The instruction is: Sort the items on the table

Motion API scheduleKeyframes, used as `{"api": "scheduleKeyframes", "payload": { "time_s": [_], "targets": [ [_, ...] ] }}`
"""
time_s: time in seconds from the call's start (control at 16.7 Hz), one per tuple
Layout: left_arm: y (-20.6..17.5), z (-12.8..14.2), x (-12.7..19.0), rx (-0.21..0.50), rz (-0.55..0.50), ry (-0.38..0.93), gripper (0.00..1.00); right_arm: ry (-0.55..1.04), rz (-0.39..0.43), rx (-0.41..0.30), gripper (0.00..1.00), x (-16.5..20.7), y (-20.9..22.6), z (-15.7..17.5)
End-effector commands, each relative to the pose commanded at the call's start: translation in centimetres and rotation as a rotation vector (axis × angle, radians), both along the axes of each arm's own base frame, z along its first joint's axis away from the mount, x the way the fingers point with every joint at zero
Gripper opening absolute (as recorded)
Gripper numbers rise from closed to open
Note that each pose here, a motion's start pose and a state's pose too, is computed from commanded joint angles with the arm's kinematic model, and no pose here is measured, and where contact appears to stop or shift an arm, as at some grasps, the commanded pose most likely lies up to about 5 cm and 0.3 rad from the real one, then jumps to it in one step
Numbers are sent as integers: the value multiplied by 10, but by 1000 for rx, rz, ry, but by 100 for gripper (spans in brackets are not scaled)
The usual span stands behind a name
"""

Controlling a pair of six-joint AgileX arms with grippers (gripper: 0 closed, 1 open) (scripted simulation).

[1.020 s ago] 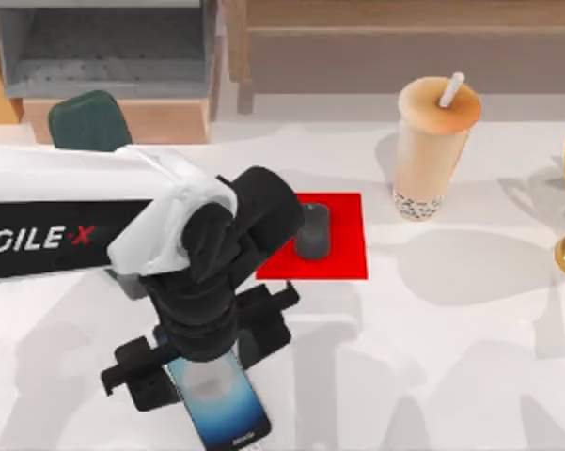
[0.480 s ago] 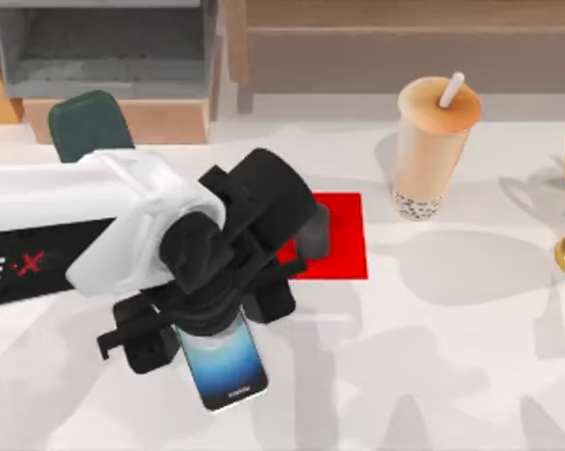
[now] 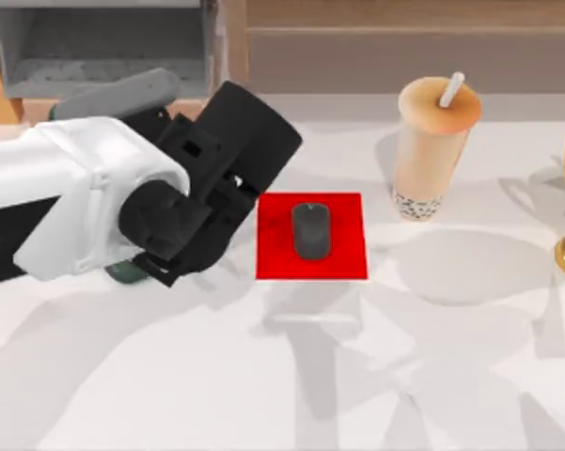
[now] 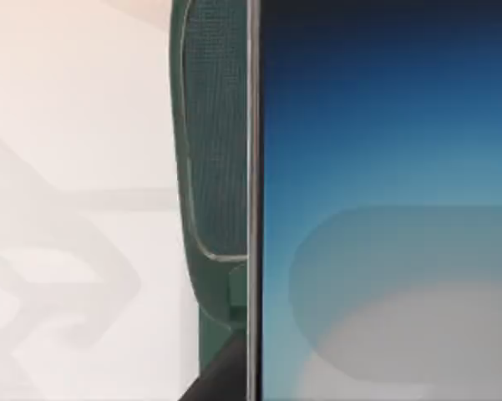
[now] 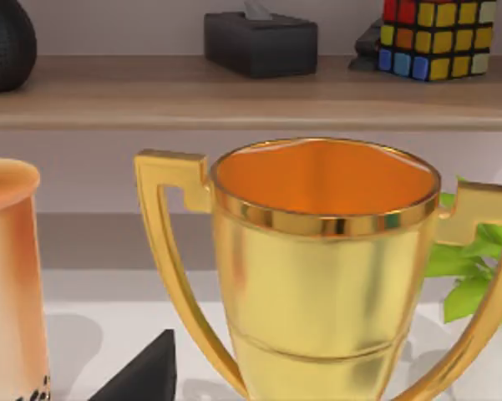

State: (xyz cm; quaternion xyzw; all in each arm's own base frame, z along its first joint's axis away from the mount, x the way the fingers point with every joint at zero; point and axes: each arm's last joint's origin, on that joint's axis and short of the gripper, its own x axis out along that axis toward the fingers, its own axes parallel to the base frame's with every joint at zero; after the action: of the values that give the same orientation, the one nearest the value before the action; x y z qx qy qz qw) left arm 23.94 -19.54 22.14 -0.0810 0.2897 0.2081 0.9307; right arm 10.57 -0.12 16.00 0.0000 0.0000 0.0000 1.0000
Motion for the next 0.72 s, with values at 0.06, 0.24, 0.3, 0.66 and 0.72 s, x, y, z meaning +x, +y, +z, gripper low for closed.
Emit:
{"api": "scheduleKeyframes", "payload": {
  "time_s": [0.06, 0.24, 0.3, 0.66, 0.72],
  "targets": [
    [2, 4, 4, 30, 20, -38, 0, 0, 0, 0, 100, 0, 0, 0],
    [7, 13, 11, 89, 54, -102, 0, 0, 0, 0, 100, 0, 0, 0],
    [7, 14, 12, 93, 57, -109, 0, 0, 0, 0, 100, 0, 0, 0],
    [6, 12, 9, 89, 41, -100, 0, 0, 0, 0, 100, 0, 0, 0],
    [5, 14, 7, 75, 29, -101, 0, 0, 0, 0, 100, 0, 0, 0]
  ]
}}
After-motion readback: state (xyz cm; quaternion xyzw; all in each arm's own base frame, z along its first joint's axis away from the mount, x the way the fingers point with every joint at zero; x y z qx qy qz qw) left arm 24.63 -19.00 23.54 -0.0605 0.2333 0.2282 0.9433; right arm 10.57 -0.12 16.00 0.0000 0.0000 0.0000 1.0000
